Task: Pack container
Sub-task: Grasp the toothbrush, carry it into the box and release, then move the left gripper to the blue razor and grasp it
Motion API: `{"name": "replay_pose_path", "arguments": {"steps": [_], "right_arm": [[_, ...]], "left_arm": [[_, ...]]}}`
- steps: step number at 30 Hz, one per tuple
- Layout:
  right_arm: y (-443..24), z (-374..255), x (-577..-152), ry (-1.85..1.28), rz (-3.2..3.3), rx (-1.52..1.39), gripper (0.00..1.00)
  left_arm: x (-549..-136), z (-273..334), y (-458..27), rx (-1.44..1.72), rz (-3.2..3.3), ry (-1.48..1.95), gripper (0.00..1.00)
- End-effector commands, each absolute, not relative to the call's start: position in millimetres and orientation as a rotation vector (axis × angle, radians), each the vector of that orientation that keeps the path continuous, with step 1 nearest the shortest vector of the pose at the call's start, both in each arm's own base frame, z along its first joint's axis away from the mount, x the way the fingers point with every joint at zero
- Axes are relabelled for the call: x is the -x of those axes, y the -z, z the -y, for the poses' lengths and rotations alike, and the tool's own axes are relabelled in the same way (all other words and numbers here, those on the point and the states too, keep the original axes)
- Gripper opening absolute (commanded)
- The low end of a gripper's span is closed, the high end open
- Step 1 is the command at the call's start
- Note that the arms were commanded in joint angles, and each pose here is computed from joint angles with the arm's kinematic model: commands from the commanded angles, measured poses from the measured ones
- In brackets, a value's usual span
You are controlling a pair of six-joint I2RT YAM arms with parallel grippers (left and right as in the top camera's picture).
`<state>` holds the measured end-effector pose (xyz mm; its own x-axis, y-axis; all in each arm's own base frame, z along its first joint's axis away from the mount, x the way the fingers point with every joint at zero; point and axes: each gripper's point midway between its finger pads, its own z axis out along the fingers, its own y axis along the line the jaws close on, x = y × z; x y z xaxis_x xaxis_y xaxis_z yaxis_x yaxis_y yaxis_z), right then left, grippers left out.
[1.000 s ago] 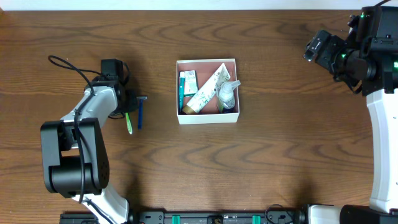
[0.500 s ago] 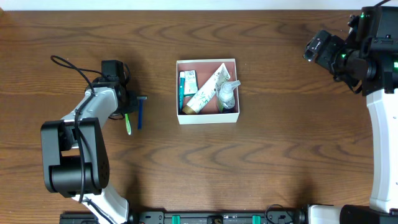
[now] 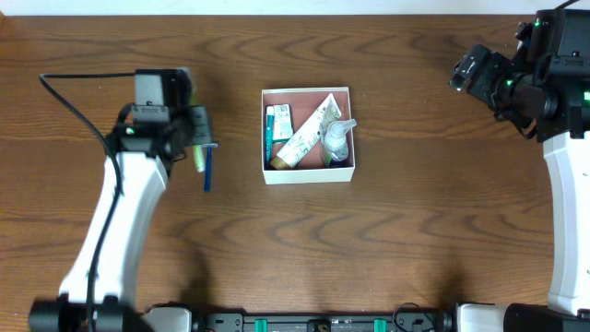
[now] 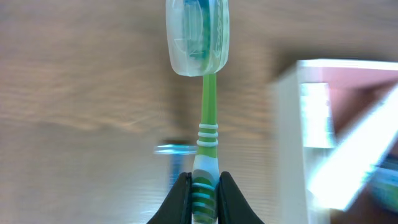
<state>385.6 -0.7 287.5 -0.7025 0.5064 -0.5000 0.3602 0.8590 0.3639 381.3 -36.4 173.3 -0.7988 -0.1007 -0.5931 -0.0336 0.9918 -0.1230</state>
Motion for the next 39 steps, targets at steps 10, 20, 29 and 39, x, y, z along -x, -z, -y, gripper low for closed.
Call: {"name": "replay_pose_path", "arguments": {"steps": [10,20,29,39], "right_arm": [[-288.3,1.3,-386.6,-0.327,-2.420,-0.637,0.99],[-288.3,1.3,-386.6,-0.327,-2.420,-0.637,0.99],[-288.3,1.3,-386.6,-0.327,-2.420,-0.637,0.99],[-288.3,1.2,-386.6,-0.328,-2.420,-0.637,0.99]], "left_arm": [[-381.2,160.5,-142.7,-0.075,-2.535,0.393,0.06],[-398.5,205.5,-108.7,-0.155,-2.515,0.437,0.12],[-400.4,156.4,-157.1,0.008,-2.418,0.254,0.36],[-376.4,52.2,-122.9,0.269,-2.585,-0.052,0.48]]}}
